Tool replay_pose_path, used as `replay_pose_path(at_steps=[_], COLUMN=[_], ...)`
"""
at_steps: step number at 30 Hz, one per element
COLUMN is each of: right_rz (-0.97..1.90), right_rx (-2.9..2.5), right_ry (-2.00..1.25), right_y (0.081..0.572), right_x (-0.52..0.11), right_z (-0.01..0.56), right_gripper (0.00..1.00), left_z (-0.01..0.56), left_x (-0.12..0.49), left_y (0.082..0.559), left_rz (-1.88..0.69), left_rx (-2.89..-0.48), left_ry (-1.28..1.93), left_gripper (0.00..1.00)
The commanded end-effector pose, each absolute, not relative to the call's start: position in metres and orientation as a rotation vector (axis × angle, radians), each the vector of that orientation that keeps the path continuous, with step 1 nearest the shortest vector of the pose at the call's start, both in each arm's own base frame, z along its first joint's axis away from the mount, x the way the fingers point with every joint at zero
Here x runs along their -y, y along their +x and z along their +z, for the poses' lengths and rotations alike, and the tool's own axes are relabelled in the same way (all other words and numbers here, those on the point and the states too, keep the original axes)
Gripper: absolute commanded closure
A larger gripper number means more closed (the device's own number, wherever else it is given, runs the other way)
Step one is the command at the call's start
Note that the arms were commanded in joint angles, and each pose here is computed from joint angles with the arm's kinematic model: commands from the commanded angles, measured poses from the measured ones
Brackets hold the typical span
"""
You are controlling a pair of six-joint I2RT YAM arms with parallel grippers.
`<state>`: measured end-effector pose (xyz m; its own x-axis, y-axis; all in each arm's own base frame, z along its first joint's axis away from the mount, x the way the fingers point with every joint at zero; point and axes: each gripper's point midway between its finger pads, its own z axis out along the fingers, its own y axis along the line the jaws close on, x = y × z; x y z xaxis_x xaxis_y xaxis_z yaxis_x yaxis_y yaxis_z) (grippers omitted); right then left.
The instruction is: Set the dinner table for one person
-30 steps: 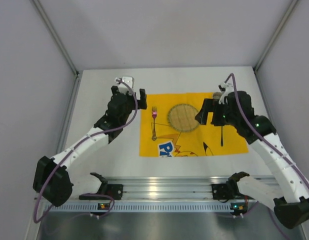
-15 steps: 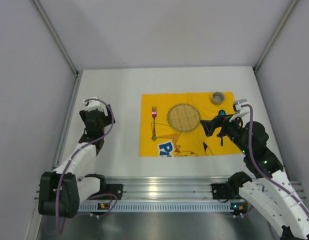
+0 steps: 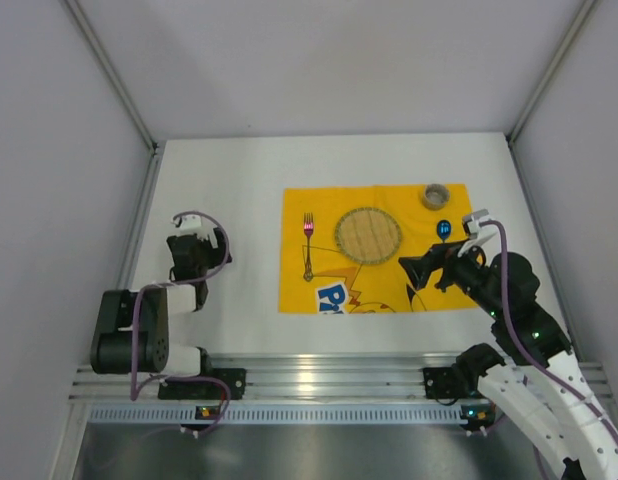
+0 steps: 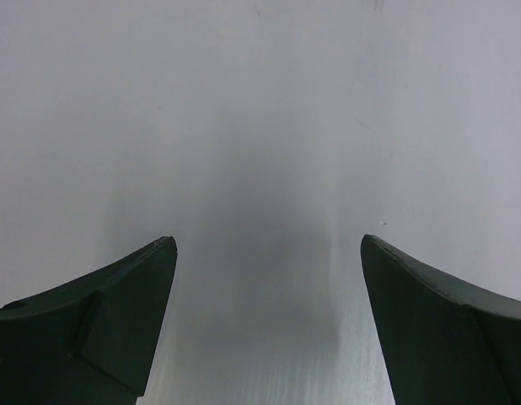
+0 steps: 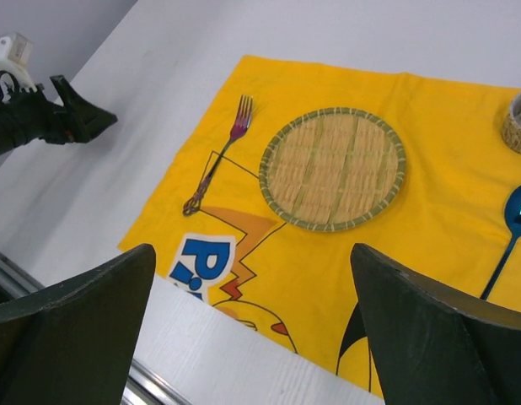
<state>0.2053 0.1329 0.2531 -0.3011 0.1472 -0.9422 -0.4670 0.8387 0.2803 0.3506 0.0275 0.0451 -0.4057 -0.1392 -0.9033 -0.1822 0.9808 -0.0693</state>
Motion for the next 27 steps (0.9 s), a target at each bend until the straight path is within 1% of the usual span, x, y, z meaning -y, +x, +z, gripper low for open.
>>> replay_pose_path(at_steps=[1,3,5,6,8,9,10,12,13,16,19,20,24,27], right_rz=[0.658,0.669,0.674,0.673,0.665,0.650,0.641,0.615,0.598,0.514,0.536,0.543,0.619,0.646], right_rx=[-1.799,-1.812,-1.820,-1.828,-1.834,-1.846,-1.851,-1.863,-1.861,-1.832,-1.799,-1.813,-1.860,-1.892], right_ry=[-0.313,-0.307,-0.291,-0.282,-0.270,-0.254,-0.248,-0.258,-0.271,-0.276,-0.262,-0.243,0.037,0.023], right_y=[0.196,0.195,0.195,0.195,0.196,0.198,0.199,0.201,0.202,0.211,0.216,0.219,0.235,0.239], right_x=[-0.142,-0.143,-0.143,-0.142,-0.141,-0.138,-0.137,-0.135,-0.134,-0.125,-0.129,-0.131,-0.131,-0.140], right_z=[0.250,0.246,0.243,0.242,0.240,0.238,0.237,0.232,0.232,0.242,0.255,0.254,0.257,0.254], right_gripper=[0.00,0.00,0.00,0.00,0.00,0.00,0.00,0.00,0.00,0.00,0.00,0.00,0.00,0.00], left_z=[0.096,0.092,0.095,0.088,0.089,0.107,0.087,0.082,0.084,0.083,0.083,0.082,0.082,0.083], left_x=[-0.007,-0.009,-0.001,0.002,-0.001,-0.005,-0.004,0.001,-0.001,-0.003,-0.002,-0.002,-0.002,-0.002], left_y=[0.390,0.398,0.409,0.406,0.403,0.402,0.390,0.389,0.389,0.392,0.392,0.392,0.392,0.392], left_rz=[-0.088,-0.064,-0.074,-0.063,-0.037,-0.012,-0.001,0.034,0.051,0.054,0.047,0.046,0.047,0.046], left_rx=[-1.787,-1.807,-1.747,-1.749,-1.762,-1.658,-1.686,-1.731,-1.717,-1.727,-1.729,-1.729,-1.729,-1.728], left_ry=[-0.142,-0.107,-0.017,-0.009,-0.050,-0.069,-0.046,-0.057,-0.069,-0.083,-0.080,-0.079,-0.077,-0.079], left_gripper=[0.05,0.06,0.05,0.01,0.02,0.01,0.07,0.06,0.01,0.01,0.02,0.01,0.02,0.02])
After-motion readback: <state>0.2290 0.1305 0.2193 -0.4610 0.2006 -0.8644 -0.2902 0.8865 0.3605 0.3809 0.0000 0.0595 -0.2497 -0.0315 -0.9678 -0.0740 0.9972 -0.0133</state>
